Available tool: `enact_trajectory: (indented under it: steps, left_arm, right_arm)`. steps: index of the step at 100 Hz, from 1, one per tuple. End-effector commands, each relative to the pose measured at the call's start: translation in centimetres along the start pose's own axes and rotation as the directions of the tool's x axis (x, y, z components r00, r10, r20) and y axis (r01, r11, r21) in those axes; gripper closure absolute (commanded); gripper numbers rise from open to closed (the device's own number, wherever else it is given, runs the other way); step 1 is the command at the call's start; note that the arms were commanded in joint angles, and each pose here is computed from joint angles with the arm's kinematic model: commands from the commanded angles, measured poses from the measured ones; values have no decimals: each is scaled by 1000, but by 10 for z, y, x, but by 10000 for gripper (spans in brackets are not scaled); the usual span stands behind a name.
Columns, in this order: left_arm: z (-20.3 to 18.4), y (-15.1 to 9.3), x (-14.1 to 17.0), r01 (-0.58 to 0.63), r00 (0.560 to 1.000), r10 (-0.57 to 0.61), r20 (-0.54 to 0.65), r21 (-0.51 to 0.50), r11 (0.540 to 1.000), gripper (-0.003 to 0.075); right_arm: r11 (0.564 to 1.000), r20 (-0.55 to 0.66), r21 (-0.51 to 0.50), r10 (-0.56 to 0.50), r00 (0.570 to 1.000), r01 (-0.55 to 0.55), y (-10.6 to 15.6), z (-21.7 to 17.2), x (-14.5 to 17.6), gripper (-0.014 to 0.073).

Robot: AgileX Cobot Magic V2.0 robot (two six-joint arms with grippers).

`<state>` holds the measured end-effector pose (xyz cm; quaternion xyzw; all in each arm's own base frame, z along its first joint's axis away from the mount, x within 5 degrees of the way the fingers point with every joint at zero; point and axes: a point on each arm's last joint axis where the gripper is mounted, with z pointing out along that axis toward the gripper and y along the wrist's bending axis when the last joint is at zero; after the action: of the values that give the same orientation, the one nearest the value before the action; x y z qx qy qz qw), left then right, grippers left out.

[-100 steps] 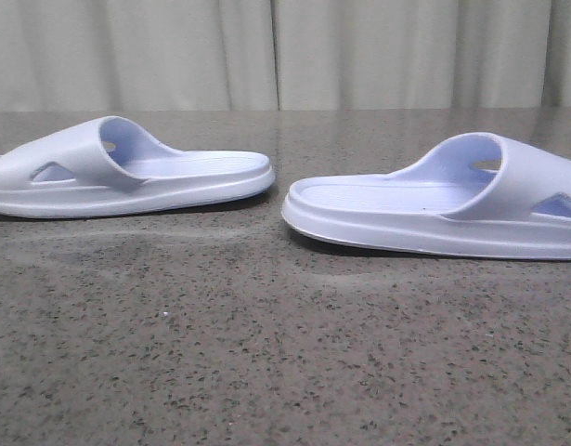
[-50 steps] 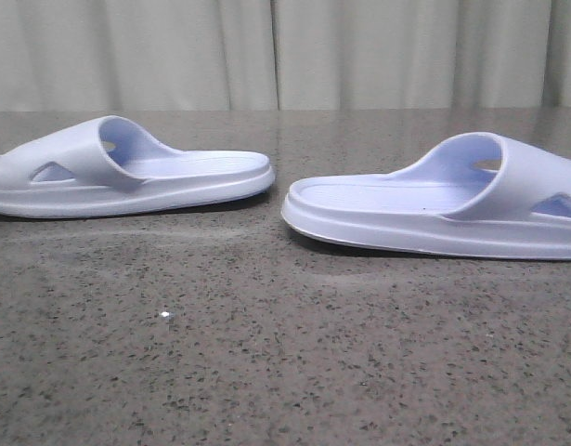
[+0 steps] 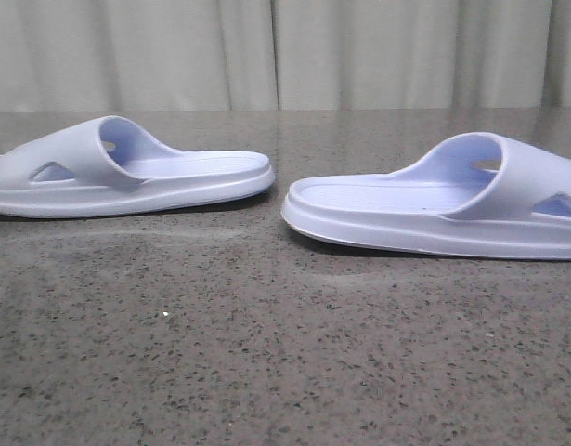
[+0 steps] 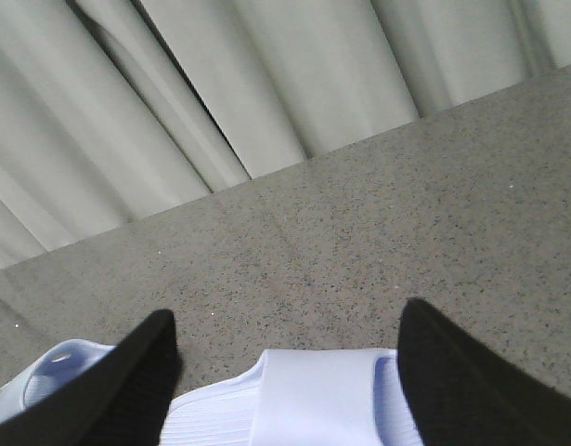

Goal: Insert blue slippers together front up
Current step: 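Grasp the heel of the slipper nearest the left gripper with the left gripper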

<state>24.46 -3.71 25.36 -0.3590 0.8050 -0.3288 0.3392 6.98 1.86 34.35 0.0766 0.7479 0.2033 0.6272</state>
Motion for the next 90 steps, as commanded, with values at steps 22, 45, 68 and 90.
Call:
enact_trajectory:
  steps: [22,45,68,90]
  left_arm:
    - [14,-5,-4,33,999,-33,-9,-7,999,351]
    - [25,2,-1,49,997,-51,-57,-40,998,351]
    - [29,4,2,35,995,-39,-97,-46,998,351]
    - [30,-2,7,14,988,-10,-151,20,1000,351]
  right_arm:
    - [1000,104,-10,9,995,-8,4,-1,-17,160]
    - [1000,127,-11,9,992,-8,4,-2,-19,160]
    - [1000,136,-11,10,991,-8,4,-2,-20,160]
    - [1000,139,-11,10,990,-8,4,-2,-20,160]
